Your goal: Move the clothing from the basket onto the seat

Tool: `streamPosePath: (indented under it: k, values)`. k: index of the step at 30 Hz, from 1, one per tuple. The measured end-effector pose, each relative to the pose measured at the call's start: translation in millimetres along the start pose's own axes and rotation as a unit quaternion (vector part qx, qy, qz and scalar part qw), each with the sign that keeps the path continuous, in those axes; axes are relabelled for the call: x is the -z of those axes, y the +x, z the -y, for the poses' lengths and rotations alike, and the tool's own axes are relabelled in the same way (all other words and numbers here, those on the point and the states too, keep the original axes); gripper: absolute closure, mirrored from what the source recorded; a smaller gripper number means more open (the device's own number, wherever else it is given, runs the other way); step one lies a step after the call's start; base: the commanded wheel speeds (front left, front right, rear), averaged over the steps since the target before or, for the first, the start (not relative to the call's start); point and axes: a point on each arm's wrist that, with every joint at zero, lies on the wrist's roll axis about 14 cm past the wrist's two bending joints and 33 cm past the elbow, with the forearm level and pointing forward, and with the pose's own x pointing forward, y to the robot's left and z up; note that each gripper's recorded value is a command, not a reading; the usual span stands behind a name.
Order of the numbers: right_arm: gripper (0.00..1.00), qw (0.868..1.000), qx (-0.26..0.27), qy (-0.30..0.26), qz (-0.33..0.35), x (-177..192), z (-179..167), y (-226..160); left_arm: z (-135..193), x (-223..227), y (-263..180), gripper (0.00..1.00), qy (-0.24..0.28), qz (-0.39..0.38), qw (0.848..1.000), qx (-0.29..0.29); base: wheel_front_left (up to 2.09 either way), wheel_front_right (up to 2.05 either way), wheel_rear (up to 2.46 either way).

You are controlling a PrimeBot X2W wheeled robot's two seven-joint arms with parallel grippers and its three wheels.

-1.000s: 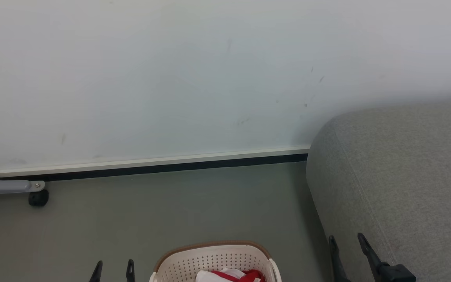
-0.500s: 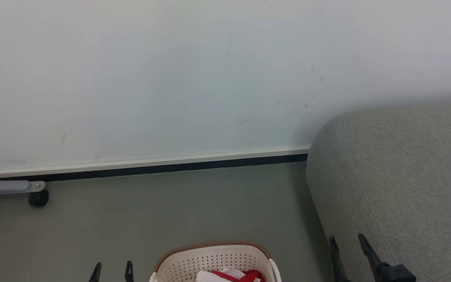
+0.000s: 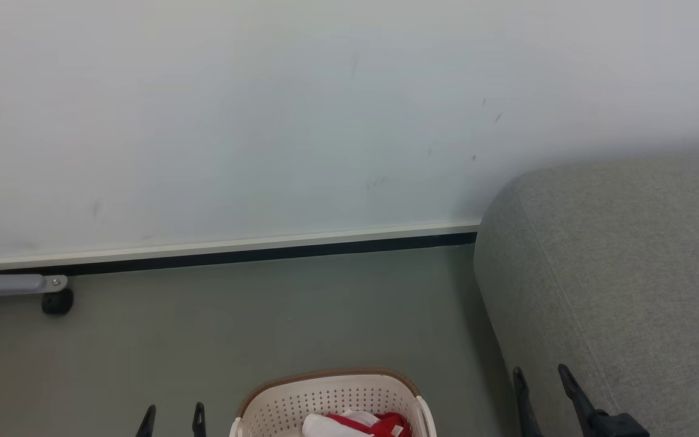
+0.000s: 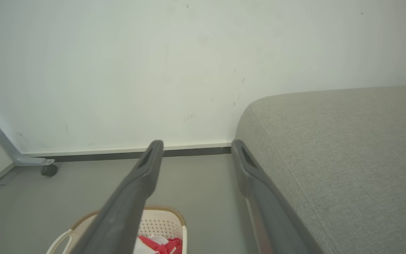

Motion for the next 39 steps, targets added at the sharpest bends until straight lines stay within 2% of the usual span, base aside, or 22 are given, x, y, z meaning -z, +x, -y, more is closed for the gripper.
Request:
streamPosePath:
  k: [8, 14, 21, 29, 39]
  values:
    - [0.0, 1.0, 0.016, 0.004, -0.003, 1, 11, 8, 4, 12, 6, 0.0, 0.012, -0.022, 1.0, 0.014, 0.0, 0.0, 0.0]
    - [0.0, 0.999, 0.032, -0.002, -0.001, -1, 27, 24, 22, 22, 22, 0.0, 0.028, -0.04, 0.998, 0.049, 0.0, 0.0, 0.0]
    - [0.0, 0.999, 0.042, -0.003, 0.001, 0, 37, 46, 48, 54, 32, 0.0, 0.036, -0.09, 0.99, 0.1, 0.0, 0.0, 0.0]
    - [0.0, 0.999, 0.051, -0.017, 0.005, 1, 49, 70, 90, 92, 48, 0.0, 0.06, -0.15, 0.971, 0.179, 0.0, 0.0, 0.0]
    - [0.0, 0.997, 0.062, -0.032, 0.013, 4, 66, 100, 126, 147, 55, 0.0, 0.094, -0.232, 0.933, 0.259, 0.0, 0.0, 0.0]
